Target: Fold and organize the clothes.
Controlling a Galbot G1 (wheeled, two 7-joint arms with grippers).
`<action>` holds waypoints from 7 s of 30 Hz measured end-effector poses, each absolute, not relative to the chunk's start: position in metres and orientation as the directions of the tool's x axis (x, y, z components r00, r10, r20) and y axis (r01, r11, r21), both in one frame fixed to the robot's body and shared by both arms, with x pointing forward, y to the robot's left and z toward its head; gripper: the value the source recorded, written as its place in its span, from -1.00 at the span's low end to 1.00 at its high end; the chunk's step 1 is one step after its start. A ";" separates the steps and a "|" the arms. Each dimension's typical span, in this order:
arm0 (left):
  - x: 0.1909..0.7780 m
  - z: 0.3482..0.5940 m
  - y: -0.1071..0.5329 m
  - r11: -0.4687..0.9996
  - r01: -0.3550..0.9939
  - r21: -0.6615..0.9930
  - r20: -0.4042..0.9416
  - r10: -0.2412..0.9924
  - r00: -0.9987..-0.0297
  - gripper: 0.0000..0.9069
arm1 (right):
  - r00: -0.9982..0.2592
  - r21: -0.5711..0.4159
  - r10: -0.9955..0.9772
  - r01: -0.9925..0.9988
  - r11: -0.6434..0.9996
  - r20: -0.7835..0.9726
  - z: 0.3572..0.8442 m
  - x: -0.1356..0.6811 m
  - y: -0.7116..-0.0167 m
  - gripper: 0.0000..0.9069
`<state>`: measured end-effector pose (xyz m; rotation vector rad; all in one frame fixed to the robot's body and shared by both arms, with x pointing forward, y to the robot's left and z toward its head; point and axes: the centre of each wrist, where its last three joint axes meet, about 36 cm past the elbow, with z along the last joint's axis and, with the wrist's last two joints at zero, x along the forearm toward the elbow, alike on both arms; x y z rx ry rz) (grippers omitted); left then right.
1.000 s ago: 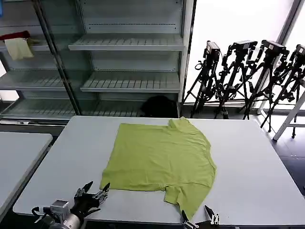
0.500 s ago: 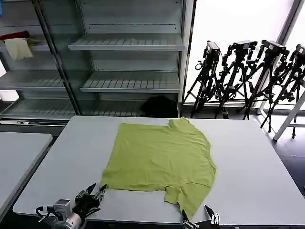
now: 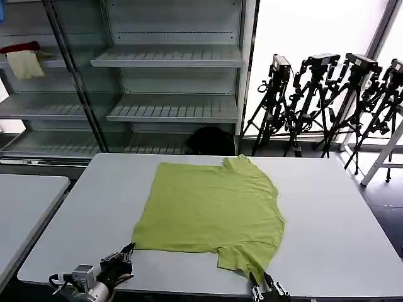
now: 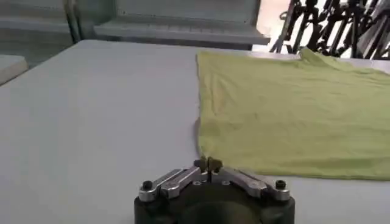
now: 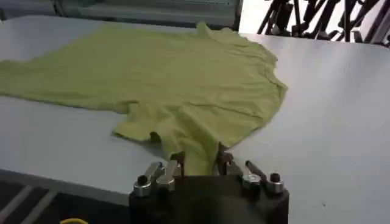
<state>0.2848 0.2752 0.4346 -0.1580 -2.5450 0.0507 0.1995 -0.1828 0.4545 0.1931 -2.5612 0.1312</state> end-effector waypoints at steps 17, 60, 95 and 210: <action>0.289 0.455 0.271 0.986 0.108 -0.128 0.462 0.155 -0.873 -1.00 | -0.877 -0.066 -0.110 -0.158 0.985 0.467 0.473 0.206 -0.186 -1.00; 0.353 0.469 0.246 0.993 -0.027 -0.111 0.392 0.018 -0.920 -1.00 | -0.946 -0.201 -0.102 -0.169 0.965 0.309 0.480 0.325 -0.225 -1.00; 0.377 0.434 0.247 0.998 0.009 -0.069 0.402 0.037 -0.915 -1.00 | -0.963 -0.236 -0.134 -0.189 0.953 0.232 0.435 0.348 -0.254 -1.00; 0.391 0.420 0.258 0.977 0.152 -0.147 0.467 0.204 -0.861 -1.00 | -0.902 0.023 -0.120 -0.121 0.992 0.416 0.422 0.316 -0.263 -1.00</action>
